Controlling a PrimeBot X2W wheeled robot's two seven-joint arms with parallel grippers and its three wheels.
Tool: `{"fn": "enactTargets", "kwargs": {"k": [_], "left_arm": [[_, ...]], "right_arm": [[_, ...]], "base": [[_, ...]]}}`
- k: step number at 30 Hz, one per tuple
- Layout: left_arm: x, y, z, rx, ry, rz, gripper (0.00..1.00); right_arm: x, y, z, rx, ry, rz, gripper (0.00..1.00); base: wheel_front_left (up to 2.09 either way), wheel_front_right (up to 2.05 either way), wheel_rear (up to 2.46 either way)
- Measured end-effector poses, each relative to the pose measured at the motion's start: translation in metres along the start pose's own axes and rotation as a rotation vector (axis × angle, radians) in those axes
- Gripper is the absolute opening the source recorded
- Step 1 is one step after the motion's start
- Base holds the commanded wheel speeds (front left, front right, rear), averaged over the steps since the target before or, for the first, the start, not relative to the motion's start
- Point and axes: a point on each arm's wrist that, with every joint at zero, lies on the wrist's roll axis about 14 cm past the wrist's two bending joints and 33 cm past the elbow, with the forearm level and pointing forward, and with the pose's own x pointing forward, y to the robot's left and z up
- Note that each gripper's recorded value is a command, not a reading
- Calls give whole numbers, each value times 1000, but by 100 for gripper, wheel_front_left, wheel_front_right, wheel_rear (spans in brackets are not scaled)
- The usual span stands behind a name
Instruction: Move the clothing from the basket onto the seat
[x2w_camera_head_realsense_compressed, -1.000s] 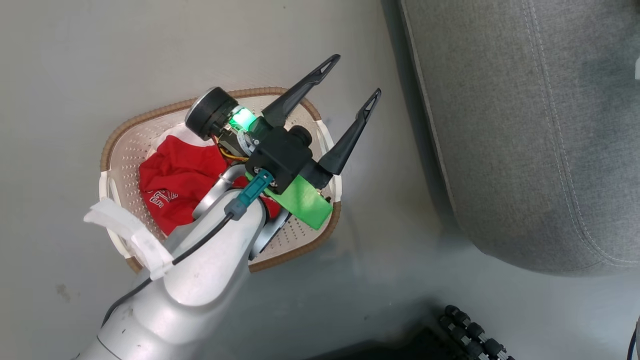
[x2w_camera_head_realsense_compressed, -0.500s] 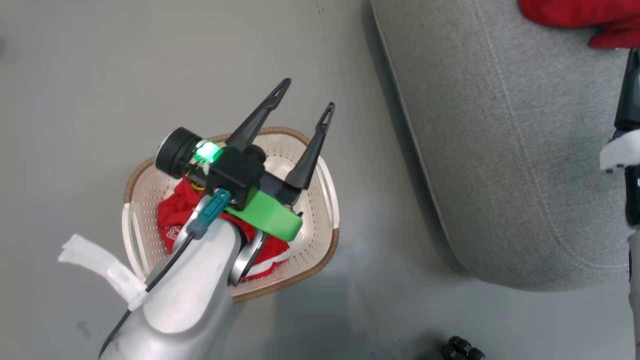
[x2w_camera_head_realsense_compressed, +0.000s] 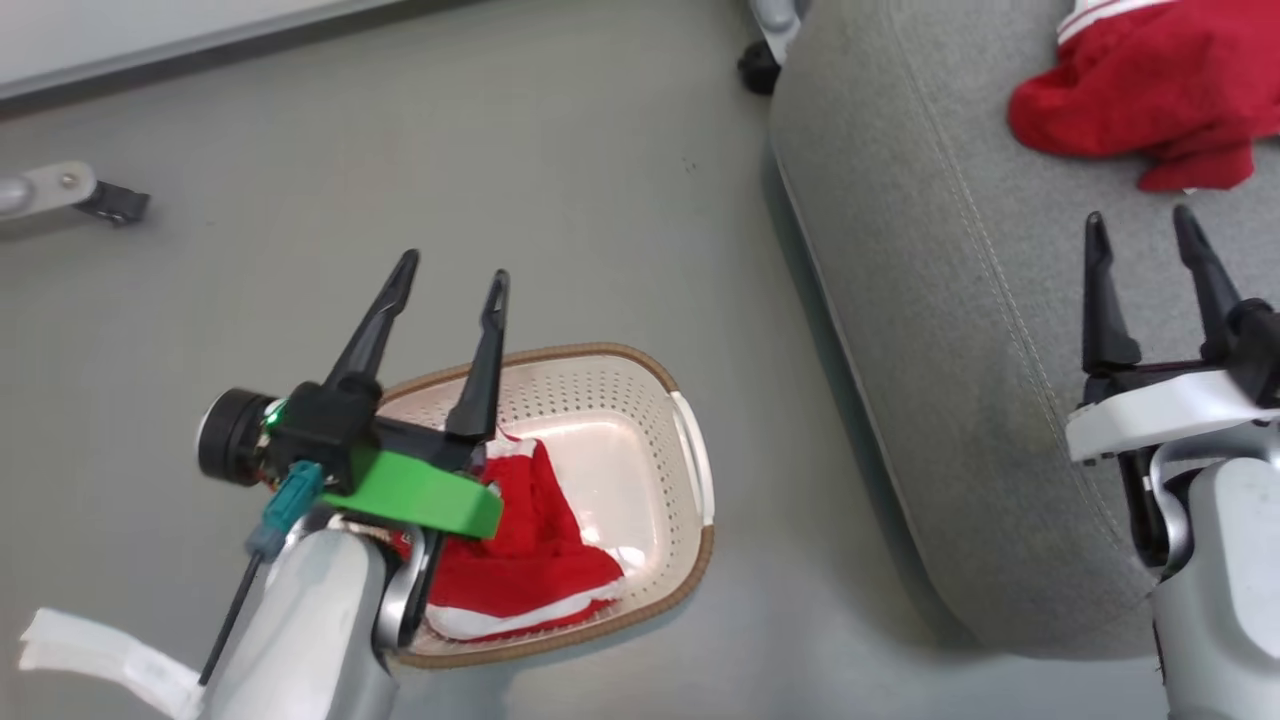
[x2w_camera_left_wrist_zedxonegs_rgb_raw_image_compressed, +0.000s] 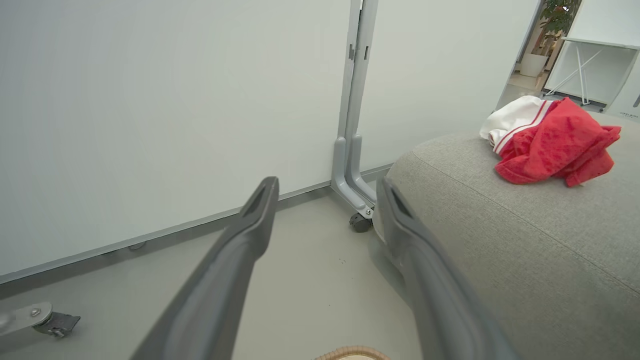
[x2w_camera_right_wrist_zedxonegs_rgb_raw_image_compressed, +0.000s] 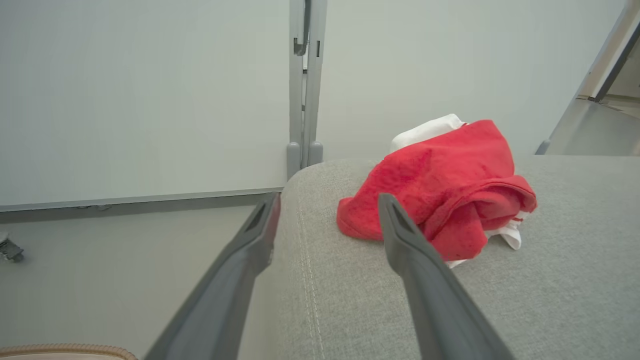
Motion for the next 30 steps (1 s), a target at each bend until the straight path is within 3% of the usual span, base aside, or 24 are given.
{"fn": "enactTargets", "kwargs": {"k": [15, 30], "left_arm": [[-90, 83, 53, 49, -99, 371, 100], [-145, 97, 70, 86, -131, 496, 100]], "right_arm": [[-11, 114, 56, 102, -152, 279, 100], [-52, 141, 66, 104, -172, 356, 100]], "base": [[0, 0, 0], [0, 0, 0]]}}
